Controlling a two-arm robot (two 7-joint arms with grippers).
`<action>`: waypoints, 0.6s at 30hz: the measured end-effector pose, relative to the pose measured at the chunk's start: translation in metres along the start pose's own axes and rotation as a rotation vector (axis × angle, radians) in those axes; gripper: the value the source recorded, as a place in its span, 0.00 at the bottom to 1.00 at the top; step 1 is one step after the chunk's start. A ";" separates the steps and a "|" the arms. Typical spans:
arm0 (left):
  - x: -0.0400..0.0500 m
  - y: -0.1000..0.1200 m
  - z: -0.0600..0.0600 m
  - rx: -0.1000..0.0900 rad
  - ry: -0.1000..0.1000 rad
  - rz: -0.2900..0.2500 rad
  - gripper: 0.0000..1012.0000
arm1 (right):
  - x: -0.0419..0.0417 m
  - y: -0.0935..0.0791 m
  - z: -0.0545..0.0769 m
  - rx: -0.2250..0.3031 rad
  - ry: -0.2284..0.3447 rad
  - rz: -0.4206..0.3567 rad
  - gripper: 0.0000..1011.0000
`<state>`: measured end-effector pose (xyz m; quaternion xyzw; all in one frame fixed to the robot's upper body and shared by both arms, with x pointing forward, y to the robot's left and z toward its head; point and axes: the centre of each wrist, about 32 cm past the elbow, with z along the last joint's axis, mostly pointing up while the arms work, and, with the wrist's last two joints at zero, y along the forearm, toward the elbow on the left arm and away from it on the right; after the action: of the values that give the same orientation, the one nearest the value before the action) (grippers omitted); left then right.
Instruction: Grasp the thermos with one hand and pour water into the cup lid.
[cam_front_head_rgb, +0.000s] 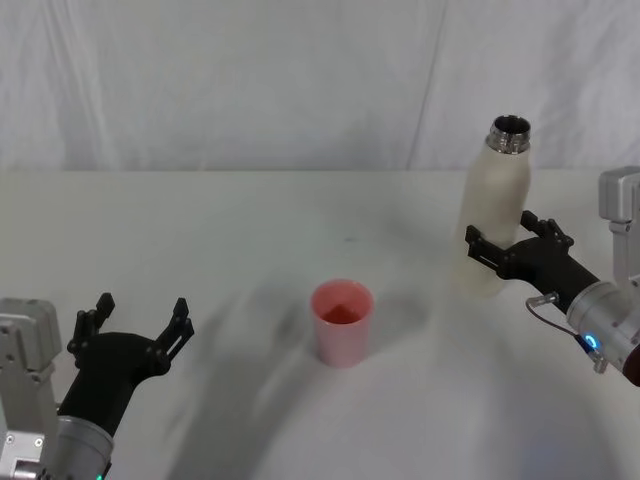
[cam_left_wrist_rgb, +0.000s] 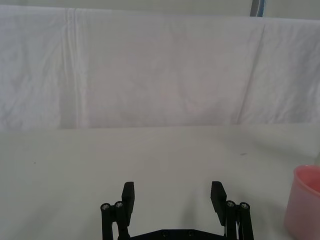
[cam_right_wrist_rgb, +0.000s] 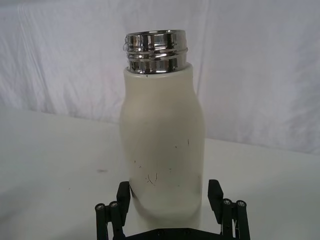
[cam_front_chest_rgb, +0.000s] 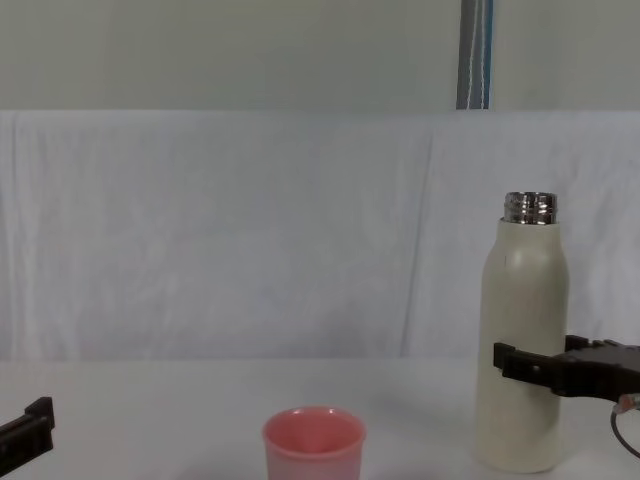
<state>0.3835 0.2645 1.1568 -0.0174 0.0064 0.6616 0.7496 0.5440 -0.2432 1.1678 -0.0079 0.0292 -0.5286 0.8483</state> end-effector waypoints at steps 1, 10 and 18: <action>0.0000 0.000 0.000 0.000 0.000 0.000 0.99 | 0.0001 -0.001 0.000 0.000 0.000 -0.001 0.99; 0.0000 0.000 0.000 0.000 0.000 0.000 0.99 | 0.0011 -0.006 0.000 -0.002 -0.001 -0.005 0.99; 0.0000 0.000 0.000 0.000 0.000 0.000 0.99 | 0.0003 -0.010 0.002 -0.004 -0.001 -0.002 0.99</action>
<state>0.3835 0.2645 1.1568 -0.0174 0.0064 0.6616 0.7496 0.5355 -0.2479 1.1698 -0.0101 0.0299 -0.5294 0.8478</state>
